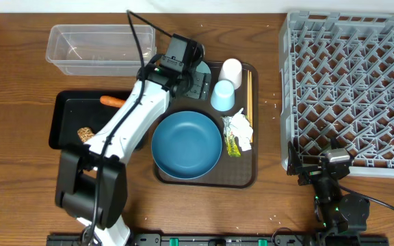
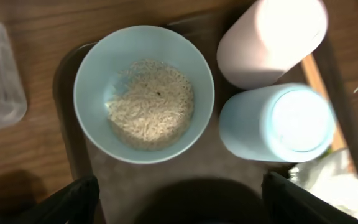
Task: Sort waste into correct bins and load items into the dishwasher rack
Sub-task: 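Move the left gripper over the light-blue rice bowl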
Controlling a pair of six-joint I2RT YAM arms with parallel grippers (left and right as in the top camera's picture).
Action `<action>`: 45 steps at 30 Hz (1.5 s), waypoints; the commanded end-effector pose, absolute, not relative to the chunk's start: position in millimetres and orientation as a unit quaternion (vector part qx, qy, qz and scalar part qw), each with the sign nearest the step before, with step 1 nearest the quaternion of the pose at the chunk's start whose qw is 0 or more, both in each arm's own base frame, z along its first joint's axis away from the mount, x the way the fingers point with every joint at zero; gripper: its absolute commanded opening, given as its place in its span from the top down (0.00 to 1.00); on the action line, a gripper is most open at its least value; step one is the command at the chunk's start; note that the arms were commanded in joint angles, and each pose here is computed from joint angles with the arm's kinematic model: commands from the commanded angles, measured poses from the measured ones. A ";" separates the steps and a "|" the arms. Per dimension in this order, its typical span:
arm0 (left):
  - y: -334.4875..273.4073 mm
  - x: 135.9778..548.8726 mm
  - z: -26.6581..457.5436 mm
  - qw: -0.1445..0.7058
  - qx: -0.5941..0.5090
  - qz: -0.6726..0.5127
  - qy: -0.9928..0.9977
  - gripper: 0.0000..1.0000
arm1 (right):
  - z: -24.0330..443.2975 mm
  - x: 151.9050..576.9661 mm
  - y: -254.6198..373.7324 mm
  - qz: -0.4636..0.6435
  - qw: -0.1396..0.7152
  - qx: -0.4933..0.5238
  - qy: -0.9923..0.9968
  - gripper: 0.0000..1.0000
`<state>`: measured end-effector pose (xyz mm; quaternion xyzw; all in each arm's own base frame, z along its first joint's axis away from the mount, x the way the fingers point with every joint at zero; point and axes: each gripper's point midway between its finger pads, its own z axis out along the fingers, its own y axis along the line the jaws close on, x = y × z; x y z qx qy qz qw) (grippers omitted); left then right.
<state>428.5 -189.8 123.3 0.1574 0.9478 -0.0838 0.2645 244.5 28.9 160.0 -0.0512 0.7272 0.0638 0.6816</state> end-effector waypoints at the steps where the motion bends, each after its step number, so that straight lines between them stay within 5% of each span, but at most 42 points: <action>1: -191.4 436.8 109.5 0.263 0.240 -0.059 0.932 0.16 | 158.8 244.7 26.1 0.057 0.681 -0.051 0.728 0.01; 8: -191.8 439.3 77.8 0.241 0.340 -0.029 0.909 0.11 | 158.8 244.7 26.1 0.057 0.681 -0.051 0.728 0.01; 18: -201.5 462.8 87.5 0.295 0.354 -0.025 0.887 0.11 | 158.8 244.7 26.1 0.057 0.681 -0.051 0.728 0.01; 45: -198.2 451.8 37.2 0.242 0.369 -0.023 0.897 0.18 | 158.8 244.7 26.1 0.057 0.681 -0.051 0.728 0.01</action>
